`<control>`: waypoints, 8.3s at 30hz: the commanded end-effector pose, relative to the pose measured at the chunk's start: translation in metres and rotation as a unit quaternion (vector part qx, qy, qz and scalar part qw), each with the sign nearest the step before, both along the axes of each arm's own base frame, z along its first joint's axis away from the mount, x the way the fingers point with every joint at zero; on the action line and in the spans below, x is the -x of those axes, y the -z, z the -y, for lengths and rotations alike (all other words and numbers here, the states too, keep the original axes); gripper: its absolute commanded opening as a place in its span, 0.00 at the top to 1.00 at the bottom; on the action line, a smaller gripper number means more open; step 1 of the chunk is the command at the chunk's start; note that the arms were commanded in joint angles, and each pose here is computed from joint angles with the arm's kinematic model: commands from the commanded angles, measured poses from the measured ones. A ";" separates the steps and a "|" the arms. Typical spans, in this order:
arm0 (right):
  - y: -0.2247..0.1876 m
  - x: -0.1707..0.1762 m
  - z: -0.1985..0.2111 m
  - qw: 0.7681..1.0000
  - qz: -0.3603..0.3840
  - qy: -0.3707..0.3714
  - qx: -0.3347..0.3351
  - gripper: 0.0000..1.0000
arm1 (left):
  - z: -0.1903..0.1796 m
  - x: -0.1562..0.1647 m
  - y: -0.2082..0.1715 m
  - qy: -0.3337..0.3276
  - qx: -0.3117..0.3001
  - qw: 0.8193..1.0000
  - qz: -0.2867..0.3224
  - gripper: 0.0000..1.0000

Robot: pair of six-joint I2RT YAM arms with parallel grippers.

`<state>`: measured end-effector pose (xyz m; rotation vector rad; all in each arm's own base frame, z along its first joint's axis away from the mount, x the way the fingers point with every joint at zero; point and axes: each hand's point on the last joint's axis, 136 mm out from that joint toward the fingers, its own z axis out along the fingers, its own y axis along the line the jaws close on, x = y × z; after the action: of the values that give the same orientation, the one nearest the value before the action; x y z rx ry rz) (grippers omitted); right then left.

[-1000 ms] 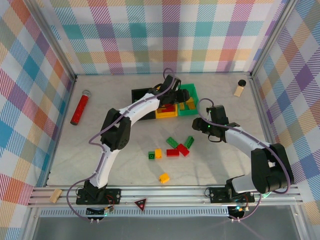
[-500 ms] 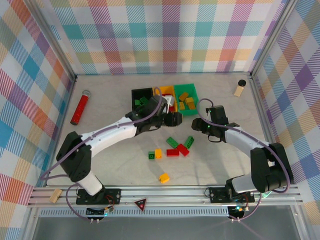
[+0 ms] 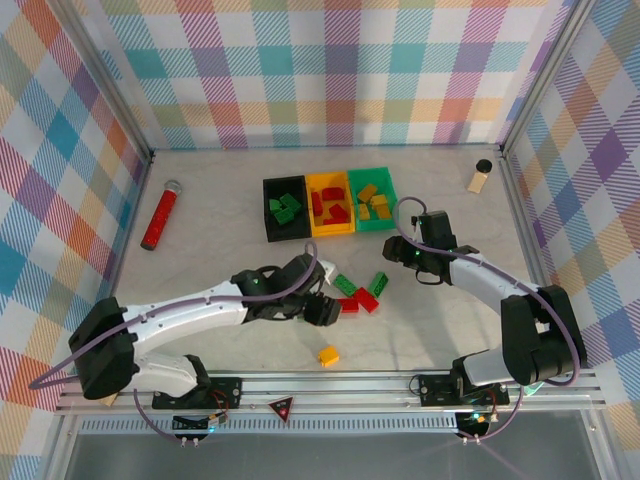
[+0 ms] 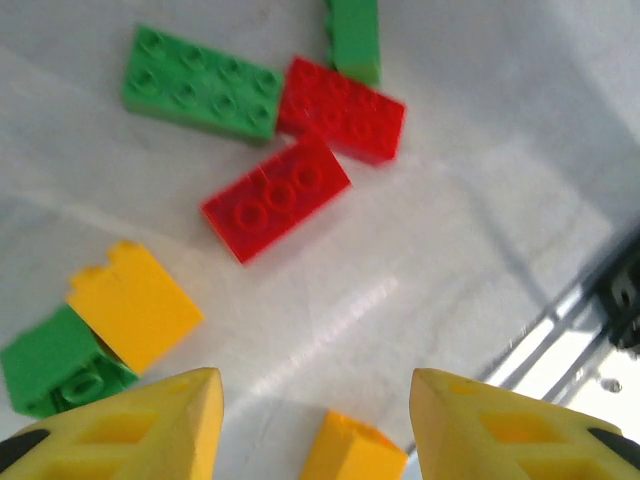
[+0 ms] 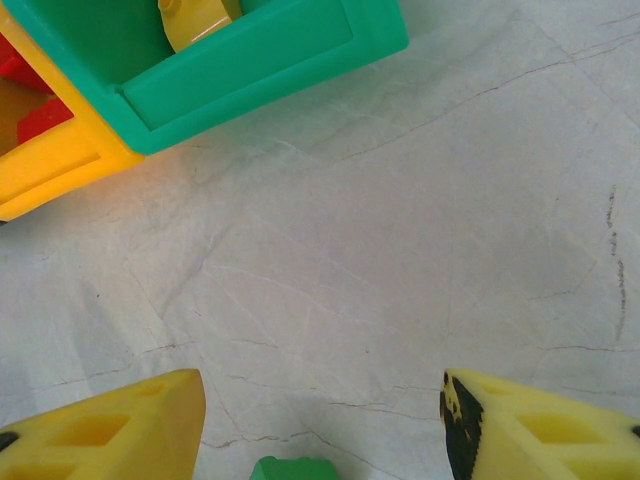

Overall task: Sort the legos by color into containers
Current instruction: Pick up the lego from the middle-left of the table, then place the lego in the container, then pick up the lego from the center of the table, then place the lego in the container, then rotate the lego at the bottom-center of the table.

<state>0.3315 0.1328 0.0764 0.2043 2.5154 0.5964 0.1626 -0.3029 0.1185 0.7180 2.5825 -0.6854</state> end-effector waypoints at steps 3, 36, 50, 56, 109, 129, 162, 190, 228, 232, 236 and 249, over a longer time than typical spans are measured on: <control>0.003 -0.002 -0.001 1.000 0.000 -0.004 -0.002 0.36 | -0.003 0.056 0.031 0.078 -0.065 0.994 -0.041 0.47; 0.004 -0.002 0.002 1.000 0.002 -0.001 0.004 0.36 | 0.012 0.079 0.087 0.167 -0.214 0.962 -0.020 0.71; 0.002 -0.002 0.002 1.000 0.006 0.001 0.004 0.36 | 0.044 0.017 0.016 0.087 -0.101 0.987 0.094 0.76; -0.001 -0.001 0.008 1.000 0.011 0.008 0.019 0.36 | 0.058 -0.056 -0.030 -0.027 -0.058 0.983 0.171 0.82; -0.013 0.000 0.010 0.999 0.043 0.017 0.008 0.34 | 0.122 -0.334 -0.083 -0.179 0.181 0.959 0.127 0.45; 0.003 -0.001 0.001 1.000 0.016 0.007 -0.009 0.34 | 0.017 -0.181 -0.046 -0.174 0.122 0.963 0.165 0.45; 0.024 0.057 -0.043 0.987 -0.153 -0.040 0.001 0.31 | -0.096 -0.095 0.017 -0.240 0.067 0.957 0.150 0.45; 0.031 0.041 -0.073 0.986 -0.144 -0.068 0.038 0.77 | -0.184 -0.087 0.037 -0.407 -0.027 0.902 0.141 0.48; -0.079 -0.121 -0.273 0.969 0.018 -0.243 0.034 0.47 | -0.125 -0.052 0.055 -0.273 0.048 0.960 -0.040 0.28; -0.087 -0.102 -0.266 0.965 0.027 -0.256 0.045 0.47 | -0.110 -0.048 0.049 -0.246 0.075 0.965 -0.060 0.27; -0.087 -0.079 -0.247 0.965 0.032 -0.253 0.055 0.47 | -0.093 -0.042 0.045 -0.210 0.107 0.969 -0.080 0.27; -0.061 -0.017 -0.166 0.975 0.037 -0.197 0.094 0.46 | -0.089 -0.024 0.060 -0.145 0.032 0.983 -0.109 0.30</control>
<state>0.3468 0.3068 0.1300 -0.4304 2.5876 0.5123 0.1941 -0.2159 0.0621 0.1824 2.7158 -0.8442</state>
